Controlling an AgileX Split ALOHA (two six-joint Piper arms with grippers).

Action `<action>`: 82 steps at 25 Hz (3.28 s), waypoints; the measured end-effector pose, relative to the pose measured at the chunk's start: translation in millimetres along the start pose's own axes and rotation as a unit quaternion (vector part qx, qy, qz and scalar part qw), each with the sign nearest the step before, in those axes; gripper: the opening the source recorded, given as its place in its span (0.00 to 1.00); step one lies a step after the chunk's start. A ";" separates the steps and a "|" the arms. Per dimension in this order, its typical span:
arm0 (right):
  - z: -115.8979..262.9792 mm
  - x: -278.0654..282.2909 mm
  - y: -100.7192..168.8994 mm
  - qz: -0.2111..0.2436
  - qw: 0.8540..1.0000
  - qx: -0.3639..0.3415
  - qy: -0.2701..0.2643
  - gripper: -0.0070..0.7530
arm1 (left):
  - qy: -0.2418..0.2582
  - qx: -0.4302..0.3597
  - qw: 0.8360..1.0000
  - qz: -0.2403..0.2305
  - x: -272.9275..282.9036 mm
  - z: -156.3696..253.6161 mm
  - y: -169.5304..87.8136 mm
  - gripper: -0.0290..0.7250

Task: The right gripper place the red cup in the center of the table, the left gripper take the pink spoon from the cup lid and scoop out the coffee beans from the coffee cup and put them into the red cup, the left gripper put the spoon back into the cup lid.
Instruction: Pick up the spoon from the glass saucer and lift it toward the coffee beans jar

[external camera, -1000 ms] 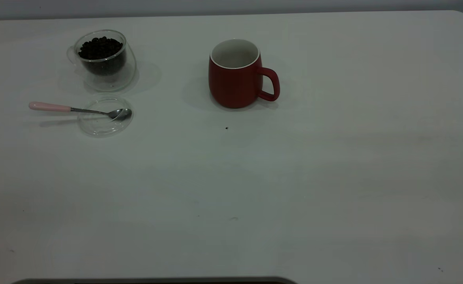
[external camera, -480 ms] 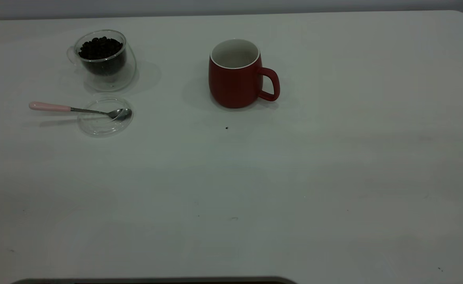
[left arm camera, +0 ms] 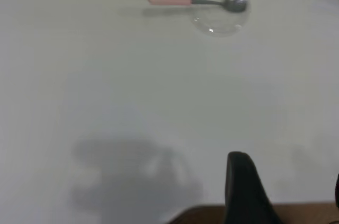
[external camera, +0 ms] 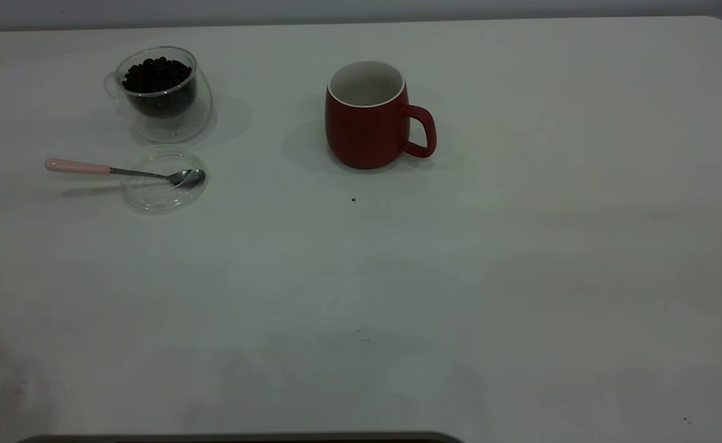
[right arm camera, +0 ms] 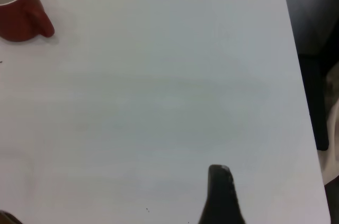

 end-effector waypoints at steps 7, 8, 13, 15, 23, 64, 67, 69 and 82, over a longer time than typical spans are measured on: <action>0.0 0.0 0.0 0.000 1.000 0.000 0.000 0.78 | 0.083 0.083 0.992 -0.046 -78.5 -57.5 51.3 0.66; 0.0 0.0 0.0 0.000 1.000 0.000 0.000 0.78 | 0.092 0.092 0.990 -0.050 -89.4 -62.9 59.1 0.66; 0.0 0.0 0.0 0.000 1.000 0.000 0.000 0.78 | 0.161 0.120 0.978 -0.058 -155.9 -73.7 98.2 0.66; 0.0 0.0 0.0 0.000 1.000 0.000 0.000 0.78 | 0.185 0.112 0.975 -0.049 -177.6 -77.3 111.0 0.66; 0.0 0.0 0.0 0.000 1.000 0.000 0.000 0.78 | 0.224 0.057 0.966 0.116 -245.1 -87.1 139.6 0.66; 0.1 0.1 0.0 0.000 1.000 0.000 0.000 0.78 | 0.202 0.081 0.914 0.341 -336.7 -46.5 103.3 0.82; 0.1 0.1 0.0 0.000 1.000 0.000 0.000 0.78 | 0.189 0.071 0.915 0.350 -337.7 -50.0 99.0 0.82; 0.1 0.1 0.0 0.000 1.000 0.000 0.000 0.78 | 0.180 0.076 0.914 0.355 -339.1 -53.4 95.9 0.82; 0.1 0.1 0.0 0.000 1.000 0.000 0.000 0.78 | 0.184 0.080 0.911 0.361 -341.7 -51.8 90.0 0.61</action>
Point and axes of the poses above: a point on each arm's last joint axis where the gripper is mounted, x pointing back along that axis away from the gripper, y along the wrist's bending axis when the last joint is at zero, z = x × y, the point moved 5 cm from there along -x, pointing out along that axis toward the gripper, and after that the axes turned 4 degrees about -x, right-handed, at the moved point
